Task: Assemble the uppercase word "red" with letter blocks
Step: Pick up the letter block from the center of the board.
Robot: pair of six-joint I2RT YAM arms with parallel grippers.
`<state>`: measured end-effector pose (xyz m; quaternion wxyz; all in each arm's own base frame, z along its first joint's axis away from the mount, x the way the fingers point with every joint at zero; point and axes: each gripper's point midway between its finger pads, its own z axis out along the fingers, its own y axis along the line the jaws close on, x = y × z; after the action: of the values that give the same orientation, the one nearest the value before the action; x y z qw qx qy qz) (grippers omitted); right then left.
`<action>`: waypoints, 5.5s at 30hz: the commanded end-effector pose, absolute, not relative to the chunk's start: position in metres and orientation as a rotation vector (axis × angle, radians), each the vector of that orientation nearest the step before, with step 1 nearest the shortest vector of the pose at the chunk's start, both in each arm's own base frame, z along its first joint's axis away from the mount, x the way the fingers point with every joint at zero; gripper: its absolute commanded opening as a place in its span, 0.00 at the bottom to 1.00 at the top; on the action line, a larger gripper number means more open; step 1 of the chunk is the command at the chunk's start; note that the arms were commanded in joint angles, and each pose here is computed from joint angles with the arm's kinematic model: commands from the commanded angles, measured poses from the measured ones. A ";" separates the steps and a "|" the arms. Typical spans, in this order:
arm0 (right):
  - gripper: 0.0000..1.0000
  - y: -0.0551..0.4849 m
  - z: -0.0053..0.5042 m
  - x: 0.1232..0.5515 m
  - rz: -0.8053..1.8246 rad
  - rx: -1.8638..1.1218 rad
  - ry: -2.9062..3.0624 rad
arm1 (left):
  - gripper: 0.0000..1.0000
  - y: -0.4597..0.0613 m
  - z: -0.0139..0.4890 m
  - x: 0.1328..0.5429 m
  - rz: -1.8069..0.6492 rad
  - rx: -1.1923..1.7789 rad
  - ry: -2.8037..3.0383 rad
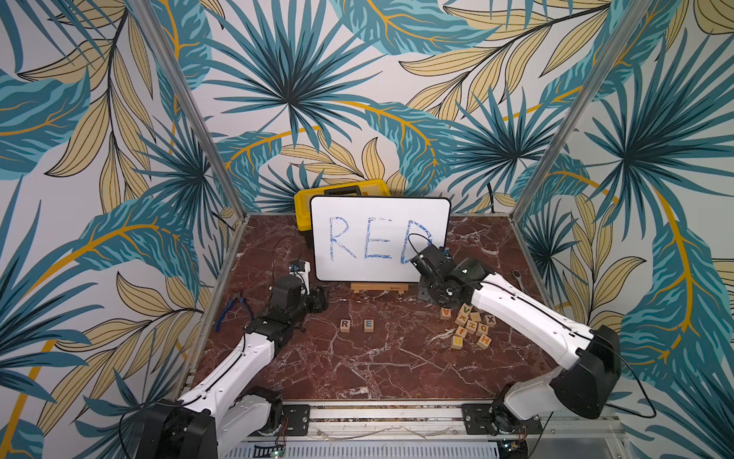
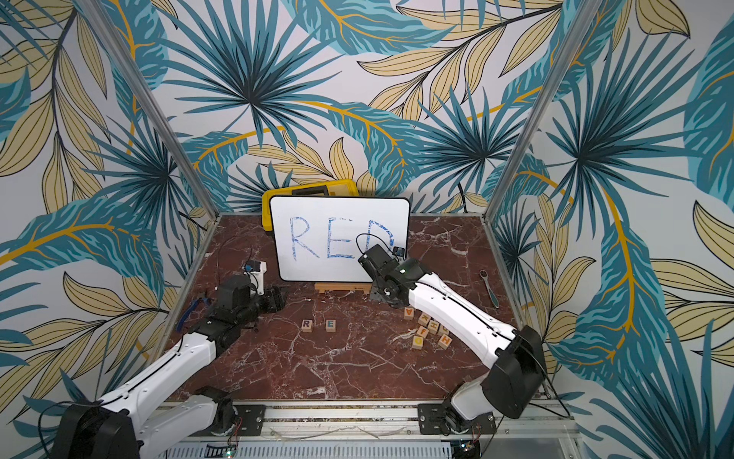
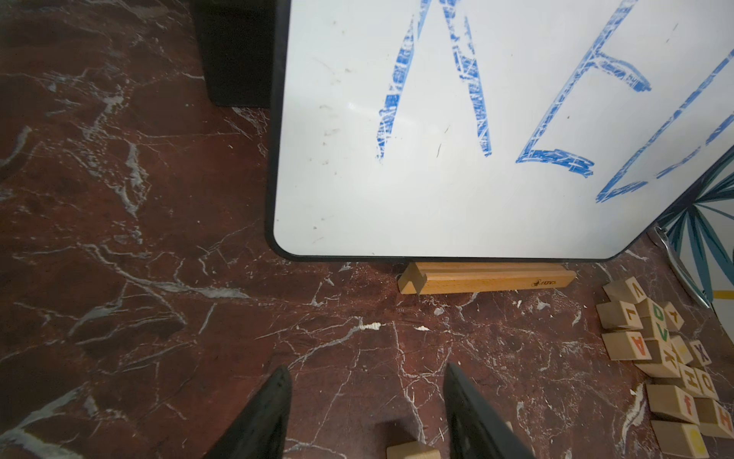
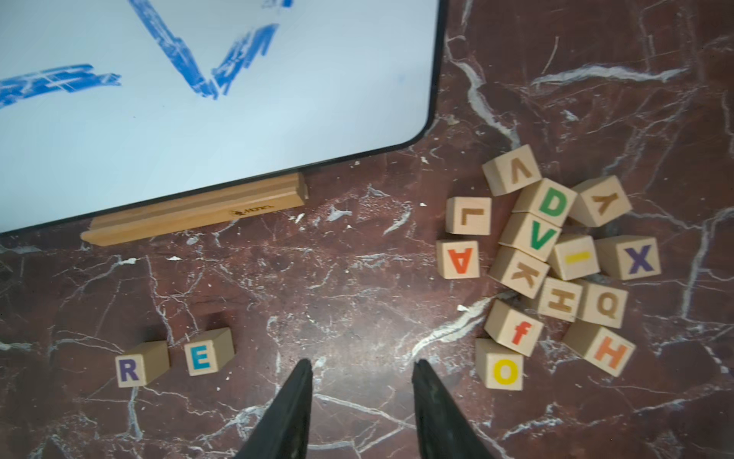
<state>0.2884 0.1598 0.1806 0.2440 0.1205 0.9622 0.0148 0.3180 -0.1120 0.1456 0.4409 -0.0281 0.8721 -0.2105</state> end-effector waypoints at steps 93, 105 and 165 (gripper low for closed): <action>0.39 0.003 0.039 0.331 -0.036 0.646 2.808 | 0.62 -0.281 0.164 0.288 -0.798 0.654 2.148; 0.39 0.000 0.040 0.339 -0.068 0.616 2.816 | 0.62 -0.277 0.160 0.290 -0.791 0.636 2.161; 0.34 0.005 0.034 0.320 -0.047 0.550 2.886 | 0.62 -0.271 0.160 0.291 -0.771 0.621 2.167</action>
<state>0.3296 0.0060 0.0392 0.1208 0.1893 0.9744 -0.0110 0.2910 -0.2755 0.1525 0.3616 0.2440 0.8473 -0.3031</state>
